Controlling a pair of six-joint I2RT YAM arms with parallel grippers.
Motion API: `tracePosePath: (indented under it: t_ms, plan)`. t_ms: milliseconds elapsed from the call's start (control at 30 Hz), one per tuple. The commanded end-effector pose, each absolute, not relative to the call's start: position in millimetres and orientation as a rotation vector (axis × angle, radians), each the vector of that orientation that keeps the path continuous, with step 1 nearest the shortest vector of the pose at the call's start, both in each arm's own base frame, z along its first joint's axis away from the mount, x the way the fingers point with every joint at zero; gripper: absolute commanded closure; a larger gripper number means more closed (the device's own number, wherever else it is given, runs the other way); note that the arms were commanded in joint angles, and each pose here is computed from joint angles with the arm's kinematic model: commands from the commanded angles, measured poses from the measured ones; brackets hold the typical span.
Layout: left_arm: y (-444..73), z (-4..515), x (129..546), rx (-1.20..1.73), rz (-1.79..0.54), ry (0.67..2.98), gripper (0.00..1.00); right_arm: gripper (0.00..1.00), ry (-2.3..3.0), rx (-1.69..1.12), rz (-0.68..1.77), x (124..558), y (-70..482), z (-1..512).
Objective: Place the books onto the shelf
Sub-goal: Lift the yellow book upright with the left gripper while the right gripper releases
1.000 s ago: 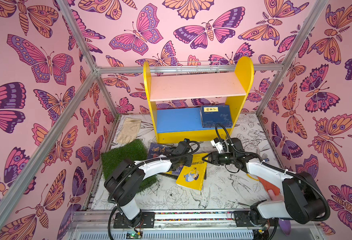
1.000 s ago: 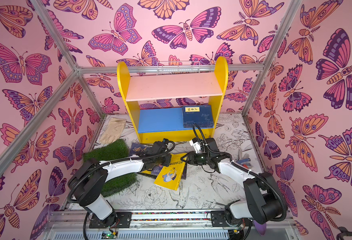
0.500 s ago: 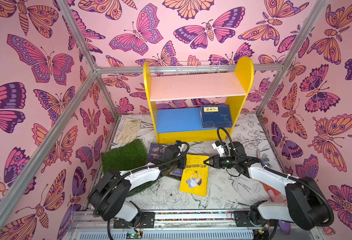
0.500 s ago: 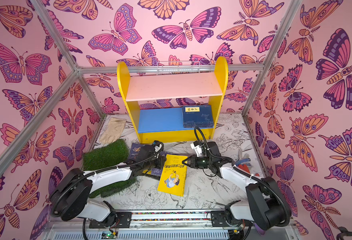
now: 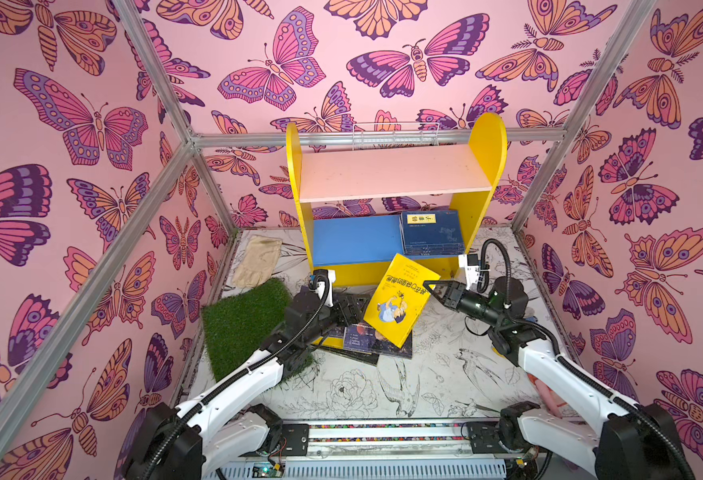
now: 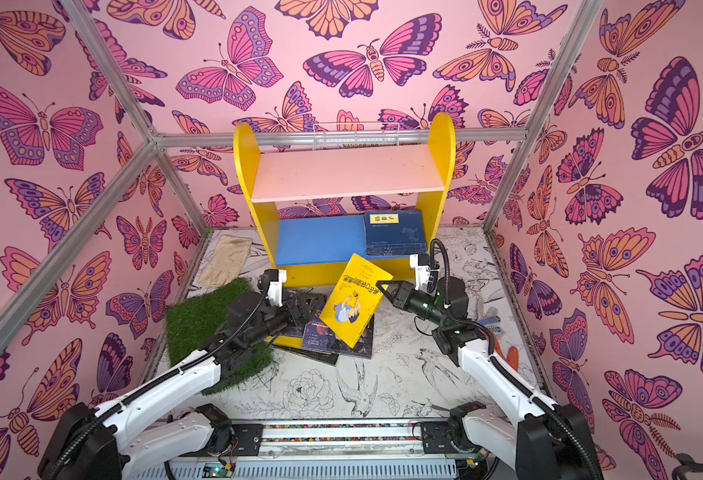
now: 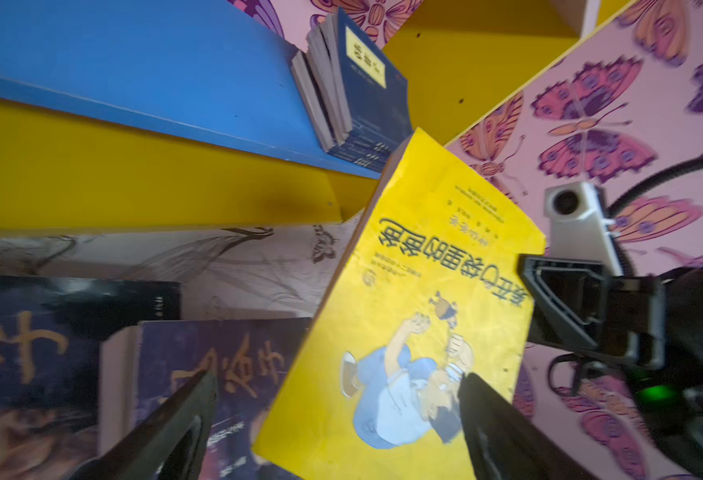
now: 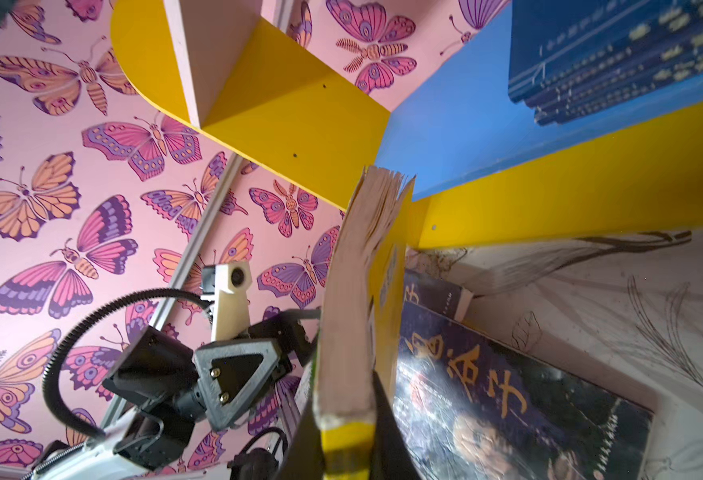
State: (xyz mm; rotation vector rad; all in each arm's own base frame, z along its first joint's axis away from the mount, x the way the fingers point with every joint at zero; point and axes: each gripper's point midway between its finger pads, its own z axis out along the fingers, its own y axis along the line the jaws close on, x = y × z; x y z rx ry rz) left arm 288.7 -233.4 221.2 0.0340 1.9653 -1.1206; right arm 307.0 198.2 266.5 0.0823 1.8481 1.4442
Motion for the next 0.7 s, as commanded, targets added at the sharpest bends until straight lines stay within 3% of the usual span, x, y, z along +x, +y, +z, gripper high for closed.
tracePosePath:
  t_ms: [0, 200, 500, 667]
  plan:
    - [-246.3, 236.7, 278.4, 0.090, -1.271, 1.900, 0.00, 1.00, 1.514, 0.122, 1.446, 316.3, 181.5, 352.6]
    - [-250.8, 237.3, 280.4, 0.090, -1.304, 1.889, 0.00, 1.00, 1.371, 0.174, 1.309, 317.5, 175.1, 374.9]
    - [-270.9, 238.0, 283.9, 0.167, -1.386, 1.894, 0.01, 1.00, 1.284, 0.190, 1.391, 318.1, 197.1, 387.6]
    - [-279.2, 242.5, 288.1, 0.179, -1.435, 1.860, 0.08, 1.00, 1.266, 0.168, 1.410, 320.1, 208.8, 395.3]
